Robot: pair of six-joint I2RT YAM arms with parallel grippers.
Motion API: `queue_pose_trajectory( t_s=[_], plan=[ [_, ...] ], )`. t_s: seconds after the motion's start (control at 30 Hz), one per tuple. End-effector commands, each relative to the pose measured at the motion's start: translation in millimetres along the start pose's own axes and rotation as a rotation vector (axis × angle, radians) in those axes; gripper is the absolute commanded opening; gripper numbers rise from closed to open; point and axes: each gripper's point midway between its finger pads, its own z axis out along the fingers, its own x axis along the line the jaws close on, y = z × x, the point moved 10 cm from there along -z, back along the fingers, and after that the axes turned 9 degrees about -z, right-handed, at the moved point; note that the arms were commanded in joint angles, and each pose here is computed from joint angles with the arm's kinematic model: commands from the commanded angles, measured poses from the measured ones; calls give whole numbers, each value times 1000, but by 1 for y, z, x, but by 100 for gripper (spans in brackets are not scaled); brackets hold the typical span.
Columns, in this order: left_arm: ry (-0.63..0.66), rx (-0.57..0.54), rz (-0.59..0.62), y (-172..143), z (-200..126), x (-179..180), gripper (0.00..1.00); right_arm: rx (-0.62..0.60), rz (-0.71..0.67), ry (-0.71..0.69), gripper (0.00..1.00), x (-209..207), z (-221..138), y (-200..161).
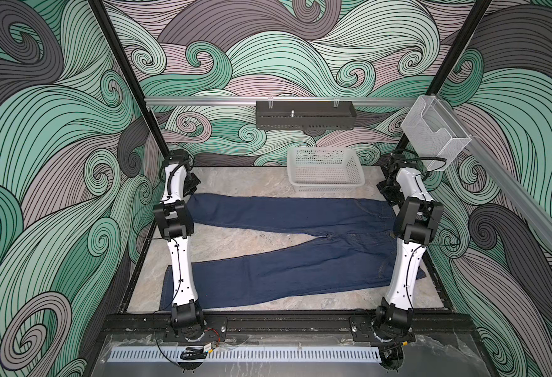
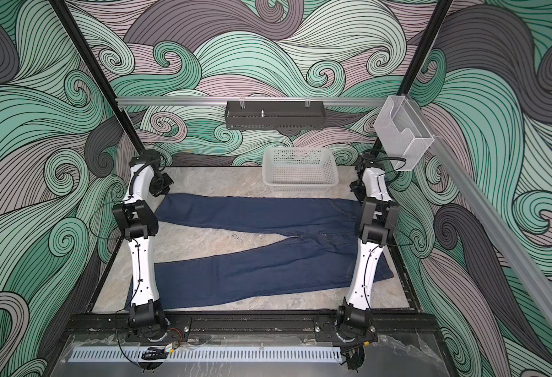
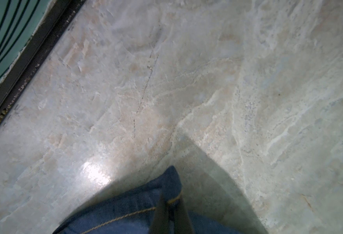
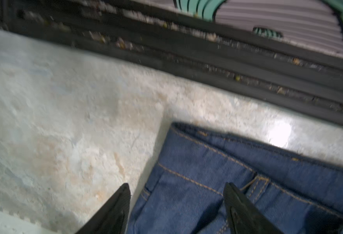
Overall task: Fold and stack the trousers
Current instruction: Fold the trousers at the center of the table.
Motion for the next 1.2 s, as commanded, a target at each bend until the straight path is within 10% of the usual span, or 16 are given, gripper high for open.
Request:
queue_pose_trajectory(
  t_s=[0.0,0.53,1.17],
  plan=[
    [-38,-33,-7,6,-19,0,0,-29,-26,-93,73,-5,8,3],
    [-37,-72,-37,15,-35,14,0,46,-112,-127,69,-2,36,-1],
    [-42,-59,-54,20,-31,22,0,77,-116,-127,32,4,51,-9]
  ],
)
